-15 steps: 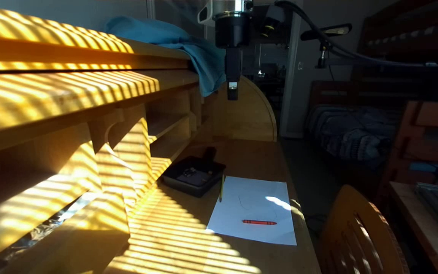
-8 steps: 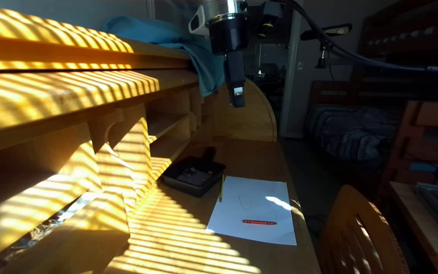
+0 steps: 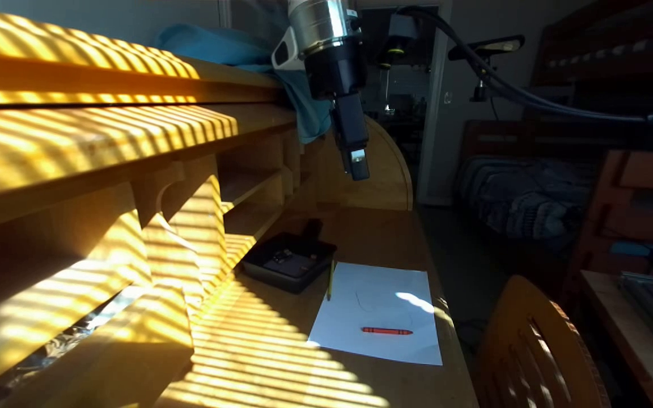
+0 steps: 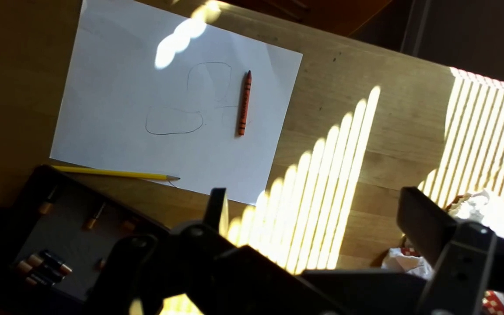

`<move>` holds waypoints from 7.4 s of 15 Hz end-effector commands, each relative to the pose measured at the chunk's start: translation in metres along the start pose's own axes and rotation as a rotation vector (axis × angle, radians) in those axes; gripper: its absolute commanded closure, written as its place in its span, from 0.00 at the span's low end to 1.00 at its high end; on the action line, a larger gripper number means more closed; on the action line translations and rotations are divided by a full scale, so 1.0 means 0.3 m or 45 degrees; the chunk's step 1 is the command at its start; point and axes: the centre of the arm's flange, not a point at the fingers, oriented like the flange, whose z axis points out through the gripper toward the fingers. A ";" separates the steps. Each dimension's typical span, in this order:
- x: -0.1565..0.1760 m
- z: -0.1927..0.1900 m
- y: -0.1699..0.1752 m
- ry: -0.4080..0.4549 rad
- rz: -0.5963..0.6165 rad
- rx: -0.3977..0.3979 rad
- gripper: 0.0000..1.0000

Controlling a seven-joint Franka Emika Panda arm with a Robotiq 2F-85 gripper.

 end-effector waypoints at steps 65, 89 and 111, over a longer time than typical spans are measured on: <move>-0.113 0.836 -0.109 0.379 0.218 -0.241 0.00; -0.087 0.915 0.016 0.376 0.235 -0.222 0.00; -0.048 0.948 0.039 0.352 0.181 -0.198 0.68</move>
